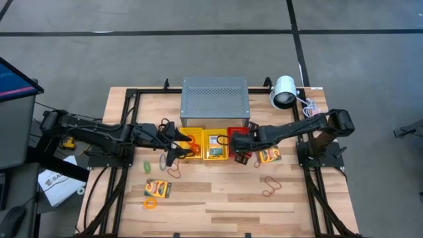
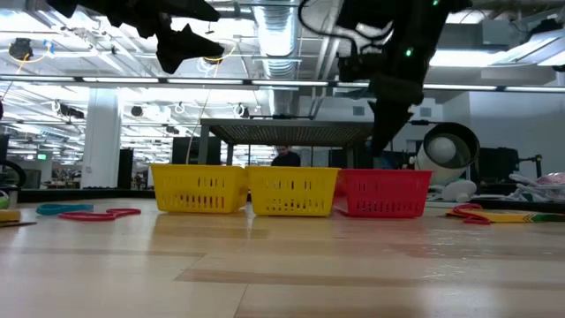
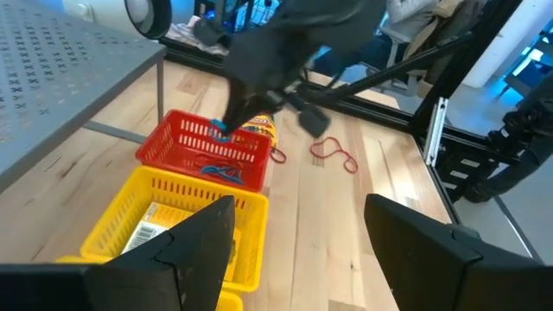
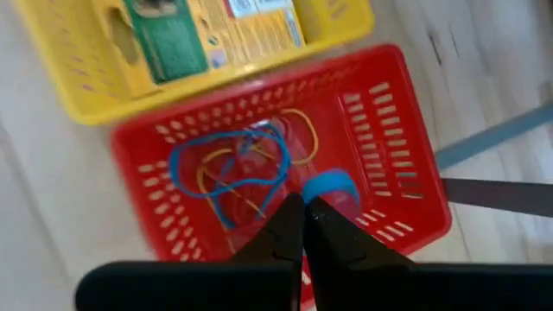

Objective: Pick & Place Office Desk Supplies
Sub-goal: Put the blue rubber band into the red bin, then put the red rubber band into the red bin

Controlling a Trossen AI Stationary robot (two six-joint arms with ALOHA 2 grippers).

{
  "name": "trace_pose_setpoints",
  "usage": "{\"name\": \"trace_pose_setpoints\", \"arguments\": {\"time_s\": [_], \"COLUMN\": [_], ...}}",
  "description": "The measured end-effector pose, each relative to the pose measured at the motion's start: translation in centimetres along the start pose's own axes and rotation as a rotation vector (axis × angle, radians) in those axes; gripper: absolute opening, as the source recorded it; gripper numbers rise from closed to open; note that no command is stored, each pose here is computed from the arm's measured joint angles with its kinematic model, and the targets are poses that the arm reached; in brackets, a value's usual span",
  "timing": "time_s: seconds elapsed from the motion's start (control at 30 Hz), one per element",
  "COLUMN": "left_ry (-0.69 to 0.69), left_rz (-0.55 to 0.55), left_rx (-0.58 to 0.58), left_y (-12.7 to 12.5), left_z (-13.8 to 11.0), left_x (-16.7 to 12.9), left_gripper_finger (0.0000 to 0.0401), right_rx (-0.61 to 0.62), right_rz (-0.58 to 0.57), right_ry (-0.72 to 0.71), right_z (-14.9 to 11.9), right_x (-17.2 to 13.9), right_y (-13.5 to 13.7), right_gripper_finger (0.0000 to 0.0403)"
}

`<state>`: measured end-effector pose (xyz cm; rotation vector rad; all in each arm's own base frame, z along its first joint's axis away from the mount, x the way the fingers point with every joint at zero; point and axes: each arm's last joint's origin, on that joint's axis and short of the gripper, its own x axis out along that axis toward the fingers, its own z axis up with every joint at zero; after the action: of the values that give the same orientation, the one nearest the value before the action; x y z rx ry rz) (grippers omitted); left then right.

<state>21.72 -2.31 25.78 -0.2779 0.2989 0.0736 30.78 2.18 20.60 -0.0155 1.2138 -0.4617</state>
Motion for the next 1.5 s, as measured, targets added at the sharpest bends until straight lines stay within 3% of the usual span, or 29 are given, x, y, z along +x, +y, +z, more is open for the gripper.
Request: {"name": "trace_pose_setpoints", "arguments": {"time_s": [0.27, 0.57, 1.03, 1.2, 1.5], "left_ry": [0.004, 0.004, 0.005, 0.018, 0.060], "left_rz": [-0.014, -0.014, -0.013, -0.009, 0.005], "left_rx": [0.002, 0.001, 0.005, 0.009, 0.018], "left_y": [-0.3, -0.3, -0.3, -0.3, -0.1], "left_z": [-0.1, -0.1, -0.1, -0.2, -0.6], "left_x": [0.0, 0.0, 0.0, 0.0, -0.1], "left_gripper_finger": [0.0254, 0.0254, 0.0254, 0.0254, 0.0254], "right_rx": [-0.034, -0.029, -0.054, -0.070, -0.063], "right_rz": [0.056, 0.070, 0.069, 0.066, 0.146], "right_ry": [0.095, 0.079, 0.072, 0.006, -0.150], "right_z": [-0.1, 0.1, 0.2, 0.2, -0.9], "right_x": [2.0, 2.1, 1.9, 0.1, -5.8], "right_y": [0.5, 0.6, 0.3, 0.1, -0.7], "right_gripper_finger": [0.0000, 0.0015, 0.0201, 0.0236, 0.0239]}}
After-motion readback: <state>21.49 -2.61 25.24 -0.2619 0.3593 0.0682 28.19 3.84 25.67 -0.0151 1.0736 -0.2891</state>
